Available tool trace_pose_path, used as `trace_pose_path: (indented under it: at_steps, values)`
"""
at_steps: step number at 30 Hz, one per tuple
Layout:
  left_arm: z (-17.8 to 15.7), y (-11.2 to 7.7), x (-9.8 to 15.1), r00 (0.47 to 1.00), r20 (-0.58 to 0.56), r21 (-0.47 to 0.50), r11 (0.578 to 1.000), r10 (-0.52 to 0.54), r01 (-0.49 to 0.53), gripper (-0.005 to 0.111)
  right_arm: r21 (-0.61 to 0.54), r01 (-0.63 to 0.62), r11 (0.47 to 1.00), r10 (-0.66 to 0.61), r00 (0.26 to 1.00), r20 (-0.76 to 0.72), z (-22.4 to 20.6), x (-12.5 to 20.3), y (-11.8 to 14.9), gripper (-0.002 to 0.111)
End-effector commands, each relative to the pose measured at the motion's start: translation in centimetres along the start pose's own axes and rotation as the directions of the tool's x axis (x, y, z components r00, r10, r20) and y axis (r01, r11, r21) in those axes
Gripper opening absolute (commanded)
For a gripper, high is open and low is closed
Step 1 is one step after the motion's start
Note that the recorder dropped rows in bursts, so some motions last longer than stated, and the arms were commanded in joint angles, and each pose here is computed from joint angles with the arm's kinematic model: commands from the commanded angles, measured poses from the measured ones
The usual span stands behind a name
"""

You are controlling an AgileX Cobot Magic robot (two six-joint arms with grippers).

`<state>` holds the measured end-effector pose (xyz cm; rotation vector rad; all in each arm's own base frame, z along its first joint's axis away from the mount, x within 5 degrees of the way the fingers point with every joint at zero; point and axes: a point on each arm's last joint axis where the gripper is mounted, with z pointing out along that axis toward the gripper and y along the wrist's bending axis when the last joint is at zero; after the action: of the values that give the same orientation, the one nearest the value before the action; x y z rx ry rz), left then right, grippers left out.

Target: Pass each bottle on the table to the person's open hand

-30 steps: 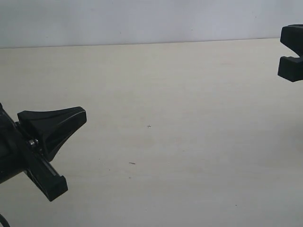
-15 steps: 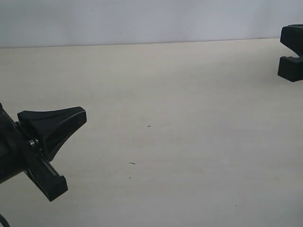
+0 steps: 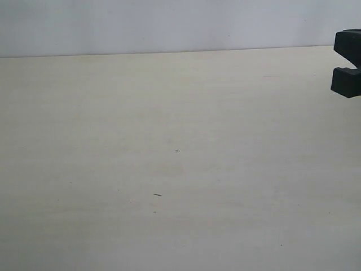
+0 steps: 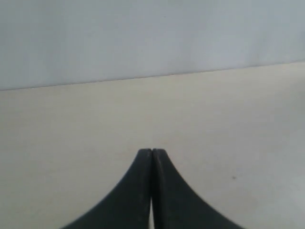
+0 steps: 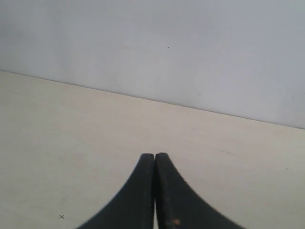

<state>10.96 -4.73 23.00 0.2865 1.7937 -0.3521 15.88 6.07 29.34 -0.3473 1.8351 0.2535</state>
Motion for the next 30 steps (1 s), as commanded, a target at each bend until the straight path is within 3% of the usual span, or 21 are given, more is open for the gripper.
trace_pose_path:
  at_steps: [1,6,18,27,30]
  values:
    - [-3.0,1.1,-0.4,0.996,0.091,-0.111,0.994,0.001,0.009,0.001,0.000,0.002,1.000,-0.002,1.000,0.008,-0.1,0.0,0.0,0.000]
    - [-5.0,1.3,-0.4,0.988,0.153,-0.166,0.986,0.003,0.023,0.001,0.000,-0.001,1.000,0.001,1.000,0.008,-0.1,0.0,0.0,0.000]
    - [-5.4,1.4,0.3,0.994,0.113,-0.198,0.980,0.006,0.016,0.001,0.000,0.001,1.000,-0.001,1.000,0.008,-0.1,0.0,0.0,0.000]
    - [-5.2,2.3,4.9,0.996,0.088,-0.297,0.954,-0.017,0.042,0.001,0.000,0.001,1.000,-0.001,1.000,0.008,-0.1,0.0,0.0,0.000]
    - [-5.4,2.2,5.2,0.996,0.084,-0.297,0.954,-0.018,0.042,0.001,0.000,-0.001,1.000,0.001,1.000,0.008,-0.1,0.0,0.0,0.000]
